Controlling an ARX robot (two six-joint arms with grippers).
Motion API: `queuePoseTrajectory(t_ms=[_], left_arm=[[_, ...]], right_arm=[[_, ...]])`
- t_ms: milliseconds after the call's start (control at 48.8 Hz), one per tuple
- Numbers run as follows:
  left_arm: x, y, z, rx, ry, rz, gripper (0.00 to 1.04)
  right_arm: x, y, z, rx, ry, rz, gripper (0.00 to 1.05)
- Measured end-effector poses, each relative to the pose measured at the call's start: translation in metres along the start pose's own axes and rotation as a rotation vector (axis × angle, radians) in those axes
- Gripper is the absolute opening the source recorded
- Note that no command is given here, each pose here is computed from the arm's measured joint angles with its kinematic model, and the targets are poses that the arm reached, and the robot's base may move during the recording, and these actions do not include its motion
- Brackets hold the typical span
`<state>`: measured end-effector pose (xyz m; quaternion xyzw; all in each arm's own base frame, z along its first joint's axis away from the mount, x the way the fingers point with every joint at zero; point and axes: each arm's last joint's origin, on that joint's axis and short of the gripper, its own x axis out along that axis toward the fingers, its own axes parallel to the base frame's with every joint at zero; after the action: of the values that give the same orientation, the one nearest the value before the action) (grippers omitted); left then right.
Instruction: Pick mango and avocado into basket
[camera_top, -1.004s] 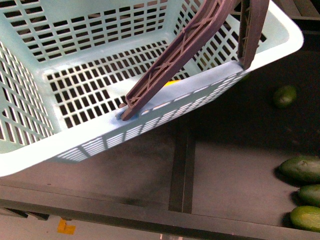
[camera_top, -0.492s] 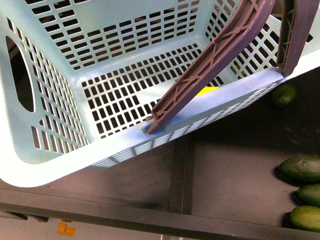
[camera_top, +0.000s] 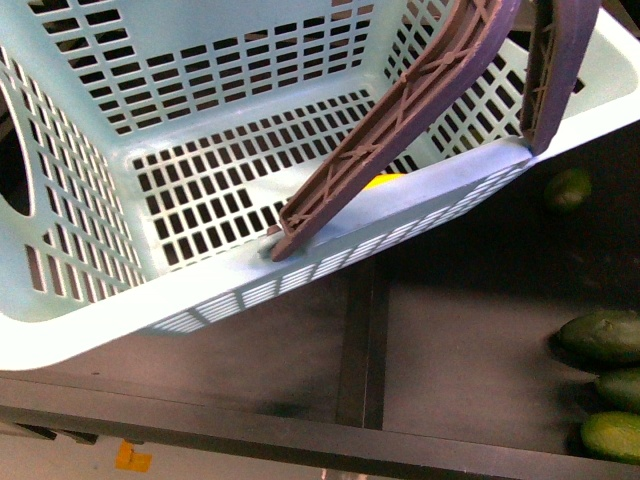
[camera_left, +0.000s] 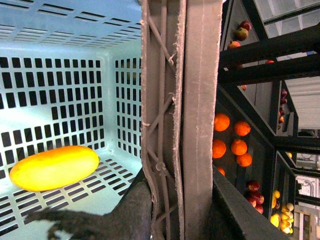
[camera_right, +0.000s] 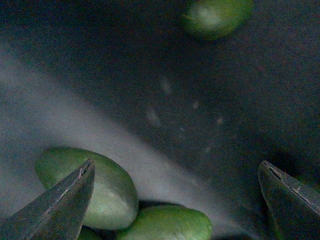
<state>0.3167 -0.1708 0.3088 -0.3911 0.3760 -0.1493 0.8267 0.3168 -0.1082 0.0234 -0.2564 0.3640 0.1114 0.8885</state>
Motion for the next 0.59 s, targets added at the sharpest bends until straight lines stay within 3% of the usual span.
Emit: queuePoseTrajectory(t_ms=[328, 594], left_arm=[[0.0, 0.0, 0.0, 0.001, -0.005, 0.003, 0.2], [0.0, 0.0, 0.0, 0.0, -0.006, 0.004, 0.2]], right_arm=[[0.053, 0.03, 0.028, -0.119, 0.042, 0.185, 0.96], [0.066, 0.037, 0.026, -0.153, 0.088, 0.253, 0.96]])
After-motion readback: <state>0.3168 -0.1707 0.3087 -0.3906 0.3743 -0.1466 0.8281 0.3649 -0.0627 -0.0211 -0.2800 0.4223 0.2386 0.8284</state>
